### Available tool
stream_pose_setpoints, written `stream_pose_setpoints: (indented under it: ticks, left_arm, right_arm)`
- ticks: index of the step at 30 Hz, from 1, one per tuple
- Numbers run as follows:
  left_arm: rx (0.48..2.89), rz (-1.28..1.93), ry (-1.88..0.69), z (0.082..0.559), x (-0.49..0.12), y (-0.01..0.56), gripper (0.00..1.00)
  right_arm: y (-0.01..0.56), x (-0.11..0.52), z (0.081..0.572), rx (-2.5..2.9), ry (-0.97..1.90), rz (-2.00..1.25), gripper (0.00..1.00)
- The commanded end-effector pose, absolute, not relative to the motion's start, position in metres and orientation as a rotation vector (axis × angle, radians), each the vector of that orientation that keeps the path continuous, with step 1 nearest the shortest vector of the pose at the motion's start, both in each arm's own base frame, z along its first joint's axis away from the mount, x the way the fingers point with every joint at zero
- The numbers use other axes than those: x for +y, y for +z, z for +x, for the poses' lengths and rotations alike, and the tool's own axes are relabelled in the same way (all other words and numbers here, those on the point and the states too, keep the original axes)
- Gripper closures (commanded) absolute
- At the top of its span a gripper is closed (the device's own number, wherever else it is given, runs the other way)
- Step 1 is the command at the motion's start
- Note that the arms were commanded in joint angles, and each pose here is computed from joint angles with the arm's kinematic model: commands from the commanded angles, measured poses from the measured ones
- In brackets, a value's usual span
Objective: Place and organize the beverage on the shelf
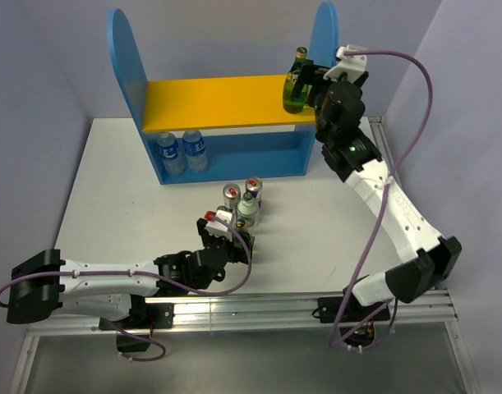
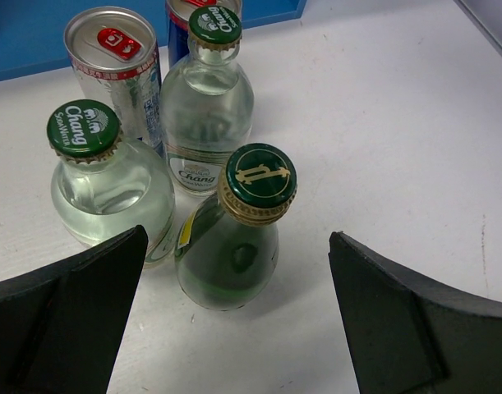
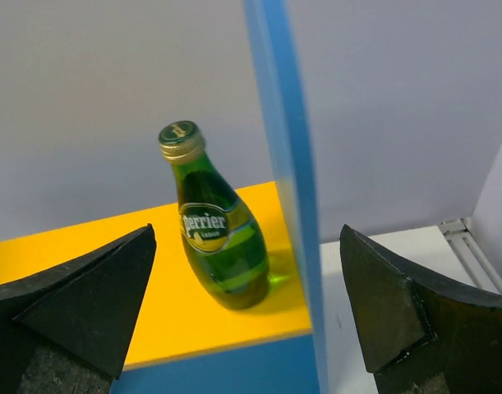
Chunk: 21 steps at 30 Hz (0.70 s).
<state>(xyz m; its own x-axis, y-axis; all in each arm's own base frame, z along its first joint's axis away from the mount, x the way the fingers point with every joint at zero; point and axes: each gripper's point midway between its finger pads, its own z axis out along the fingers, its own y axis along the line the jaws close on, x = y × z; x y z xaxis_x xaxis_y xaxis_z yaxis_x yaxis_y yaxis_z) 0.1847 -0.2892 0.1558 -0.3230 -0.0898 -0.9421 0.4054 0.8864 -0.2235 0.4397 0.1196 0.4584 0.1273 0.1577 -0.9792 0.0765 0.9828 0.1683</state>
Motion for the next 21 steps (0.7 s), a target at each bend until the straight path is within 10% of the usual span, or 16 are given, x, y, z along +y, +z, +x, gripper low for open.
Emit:
stream_pose_setpoints:
  ticks: [1,10,21]
  left_arm:
    - [1.785,0.198,-0.55,0.189,-0.304,0.179,0.01]
    - [1.744,0.173,-0.446,0.206,-0.318,0.179,0.01]
    - [1.721,0.136,-0.343,0.228,-0.328,0.173,0.24]
  right_arm:
    - [0.474,0.104,0.413,1.38,0.1,0.282,0.0]
    - [0.441,0.107,0.347,1.39,0.211,0.283,0.0]
    - [0.374,0.115,0.307,1.496,0.268,0.222,0.0]
